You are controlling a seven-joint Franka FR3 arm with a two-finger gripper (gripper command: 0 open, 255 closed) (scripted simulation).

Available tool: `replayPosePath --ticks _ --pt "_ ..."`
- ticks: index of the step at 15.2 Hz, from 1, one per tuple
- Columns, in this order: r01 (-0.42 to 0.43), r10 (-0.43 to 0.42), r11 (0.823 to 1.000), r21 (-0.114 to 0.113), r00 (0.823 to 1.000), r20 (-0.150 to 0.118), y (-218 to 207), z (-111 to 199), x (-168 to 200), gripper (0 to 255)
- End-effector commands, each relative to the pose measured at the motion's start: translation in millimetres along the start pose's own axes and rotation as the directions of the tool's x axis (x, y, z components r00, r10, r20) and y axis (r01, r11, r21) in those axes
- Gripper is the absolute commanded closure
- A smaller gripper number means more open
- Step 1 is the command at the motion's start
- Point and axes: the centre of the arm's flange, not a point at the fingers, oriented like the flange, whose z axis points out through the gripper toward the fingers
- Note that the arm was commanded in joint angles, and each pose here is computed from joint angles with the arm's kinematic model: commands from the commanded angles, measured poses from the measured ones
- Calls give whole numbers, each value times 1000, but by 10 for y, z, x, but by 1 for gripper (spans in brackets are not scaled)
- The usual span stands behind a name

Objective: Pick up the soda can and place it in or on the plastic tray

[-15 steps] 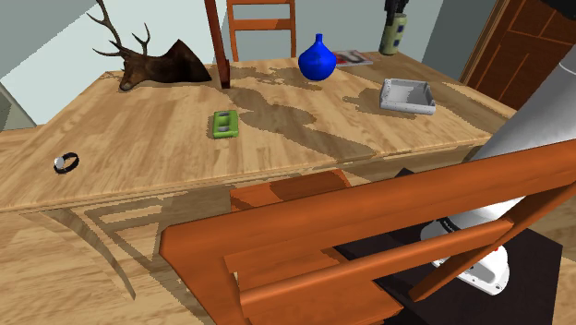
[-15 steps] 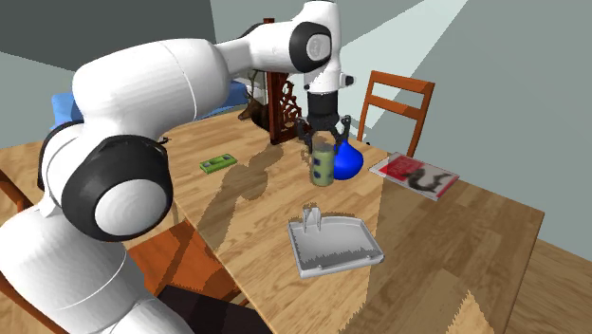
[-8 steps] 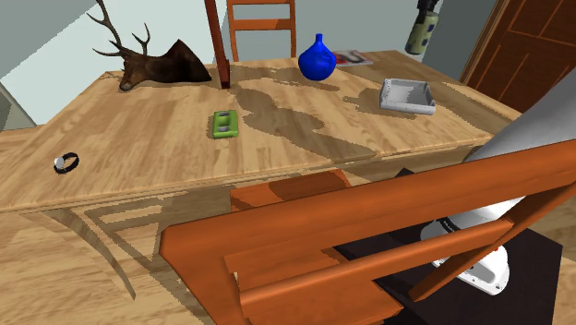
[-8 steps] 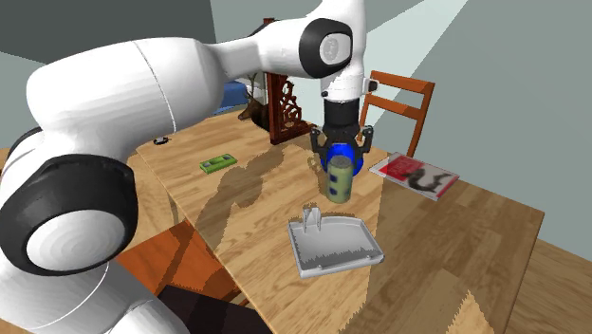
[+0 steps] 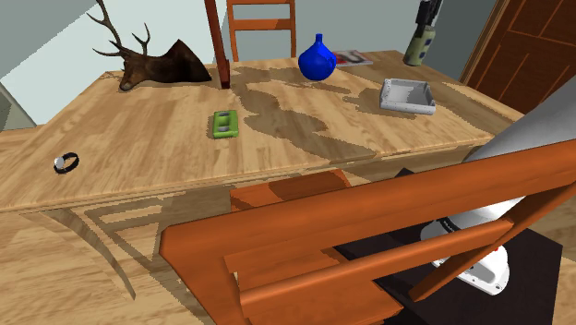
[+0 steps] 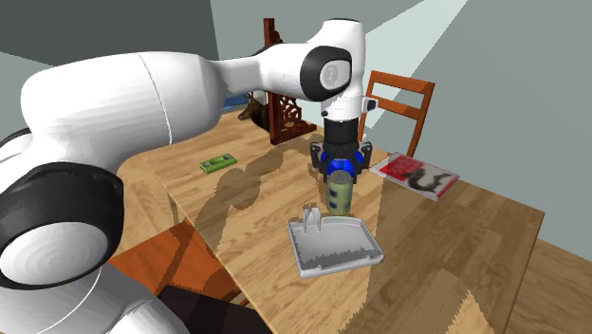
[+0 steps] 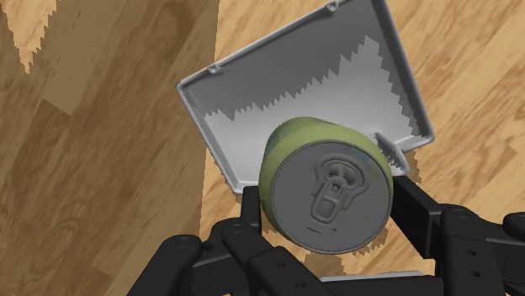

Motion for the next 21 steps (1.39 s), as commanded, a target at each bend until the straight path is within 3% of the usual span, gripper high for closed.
replayPosePath --ticks 1,11,19,20,21 --pt "0 0 1000 -1 1000 -1 -16 108 11 255" --pt "0 0 1000 -1 1000 -1 -55 626 20 255" --pt "0 0 1000 -1 1000 -1 -55 626 20 255" --pt "0 0 1000 -1 1000 -1 -55 626 20 0" --pt "0 0 1000 -1 1000 -1 -55 626 20 0"
